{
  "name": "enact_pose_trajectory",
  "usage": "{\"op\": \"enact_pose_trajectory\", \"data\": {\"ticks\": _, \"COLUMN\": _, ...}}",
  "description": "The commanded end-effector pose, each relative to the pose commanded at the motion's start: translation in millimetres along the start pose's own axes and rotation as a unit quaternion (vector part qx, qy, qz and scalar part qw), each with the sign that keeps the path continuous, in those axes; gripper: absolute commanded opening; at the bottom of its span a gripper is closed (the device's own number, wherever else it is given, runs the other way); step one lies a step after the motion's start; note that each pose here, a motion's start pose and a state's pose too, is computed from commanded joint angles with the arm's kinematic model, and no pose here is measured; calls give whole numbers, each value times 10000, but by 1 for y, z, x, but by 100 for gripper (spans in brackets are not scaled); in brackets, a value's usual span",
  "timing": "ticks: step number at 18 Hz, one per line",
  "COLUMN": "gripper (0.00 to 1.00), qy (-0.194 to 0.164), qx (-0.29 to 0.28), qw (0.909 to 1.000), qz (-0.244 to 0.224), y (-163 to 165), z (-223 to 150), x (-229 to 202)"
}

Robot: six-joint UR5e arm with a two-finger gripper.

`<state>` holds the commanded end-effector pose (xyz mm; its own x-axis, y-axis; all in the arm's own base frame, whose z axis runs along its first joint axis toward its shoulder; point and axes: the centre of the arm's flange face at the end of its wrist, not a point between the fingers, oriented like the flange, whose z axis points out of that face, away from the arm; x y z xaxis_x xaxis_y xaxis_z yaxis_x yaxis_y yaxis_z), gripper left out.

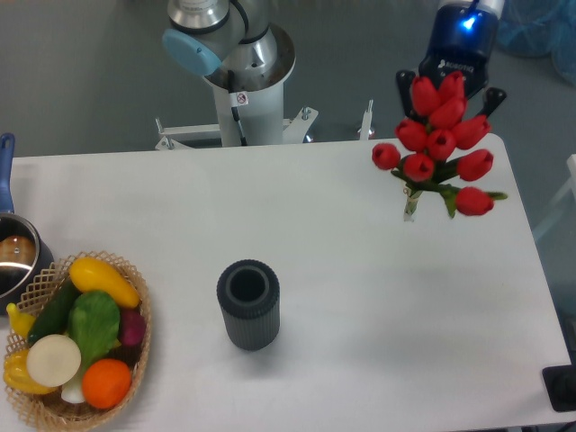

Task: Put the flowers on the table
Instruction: 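Lift the tulip bunch up and carry it toward the black vase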

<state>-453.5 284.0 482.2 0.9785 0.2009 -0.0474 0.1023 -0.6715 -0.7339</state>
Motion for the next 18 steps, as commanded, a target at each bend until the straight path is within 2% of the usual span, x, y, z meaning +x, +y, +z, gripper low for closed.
{"op": "enact_pose_trajectory", "data": {"ticks": 5, "gripper": 34, "qy": -279, "qx": -1007, "qw": 9945, "qz": 114, "y": 4, "z": 25, "x": 10}}
{"op": "enact_pose_trajectory", "data": {"ticks": 7, "gripper": 34, "qy": -208, "qx": -1343, "qw": 9905, "qz": 188, "y": 8, "z": 50, "x": 14}}
{"op": "enact_pose_trajectory", "data": {"ticks": 14, "gripper": 33, "qy": 259, "qx": -1724, "qw": 9847, "qz": 46, "y": 36, "z": 119, "x": -1}}
{"op": "enact_pose_trajectory", "data": {"ticks": 18, "gripper": 33, "qy": 264, "qx": -2311, "qw": 9722, "qz": 250, "y": 43, "z": 151, "x": 11}}
